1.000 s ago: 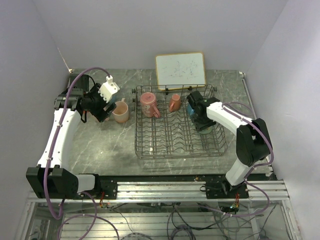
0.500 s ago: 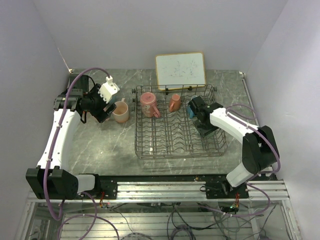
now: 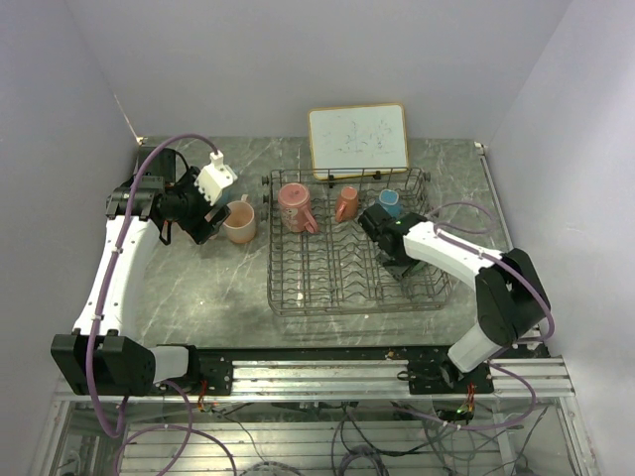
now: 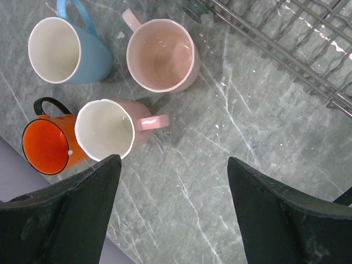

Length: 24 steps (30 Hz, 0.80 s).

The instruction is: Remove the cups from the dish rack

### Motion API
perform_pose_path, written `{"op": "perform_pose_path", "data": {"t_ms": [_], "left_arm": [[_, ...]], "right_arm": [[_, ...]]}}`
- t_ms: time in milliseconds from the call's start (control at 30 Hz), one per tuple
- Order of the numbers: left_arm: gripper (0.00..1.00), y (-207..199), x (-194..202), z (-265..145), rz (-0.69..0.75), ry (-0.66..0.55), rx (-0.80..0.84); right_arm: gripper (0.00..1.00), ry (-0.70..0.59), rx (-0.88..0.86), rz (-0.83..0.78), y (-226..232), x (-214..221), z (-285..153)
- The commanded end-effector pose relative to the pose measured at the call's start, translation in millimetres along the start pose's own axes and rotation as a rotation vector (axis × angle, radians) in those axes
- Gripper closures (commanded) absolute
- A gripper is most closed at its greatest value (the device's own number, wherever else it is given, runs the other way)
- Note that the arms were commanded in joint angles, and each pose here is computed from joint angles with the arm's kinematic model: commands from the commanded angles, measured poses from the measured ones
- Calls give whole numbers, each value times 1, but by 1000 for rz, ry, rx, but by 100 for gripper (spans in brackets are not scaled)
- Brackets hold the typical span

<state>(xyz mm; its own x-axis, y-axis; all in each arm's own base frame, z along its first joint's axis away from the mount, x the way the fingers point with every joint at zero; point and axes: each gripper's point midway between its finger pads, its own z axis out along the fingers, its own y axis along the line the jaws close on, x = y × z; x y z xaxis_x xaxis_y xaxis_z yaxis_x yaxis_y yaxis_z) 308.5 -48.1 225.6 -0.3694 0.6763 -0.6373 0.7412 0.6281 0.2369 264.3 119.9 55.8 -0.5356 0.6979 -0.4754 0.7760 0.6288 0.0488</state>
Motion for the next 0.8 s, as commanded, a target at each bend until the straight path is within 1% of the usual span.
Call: {"op": "perform_pose_path", "data": {"t_ms": [0, 167, 400, 600, 767], "left_arm": [[11, 2, -14, -11, 1, -47, 0], [11, 2, -14, -11, 5, -48, -1], [12, 2, -13, -13, 11, -41, -1], [12, -4, -17, -18, 24, -53, 25], [12, -3, -14, -16, 23, -47, 20]], "right_arm": [[63, -78, 88, -110, -18, -5, 11], [60, -116, 84, -156, -15, -12, 15], [58, -130, 27, -197, 16, -21, -6], [56, -85, -26, -105, 21, -18, -20], [55, -51, 30, -12, 25, -15, -11]]}}
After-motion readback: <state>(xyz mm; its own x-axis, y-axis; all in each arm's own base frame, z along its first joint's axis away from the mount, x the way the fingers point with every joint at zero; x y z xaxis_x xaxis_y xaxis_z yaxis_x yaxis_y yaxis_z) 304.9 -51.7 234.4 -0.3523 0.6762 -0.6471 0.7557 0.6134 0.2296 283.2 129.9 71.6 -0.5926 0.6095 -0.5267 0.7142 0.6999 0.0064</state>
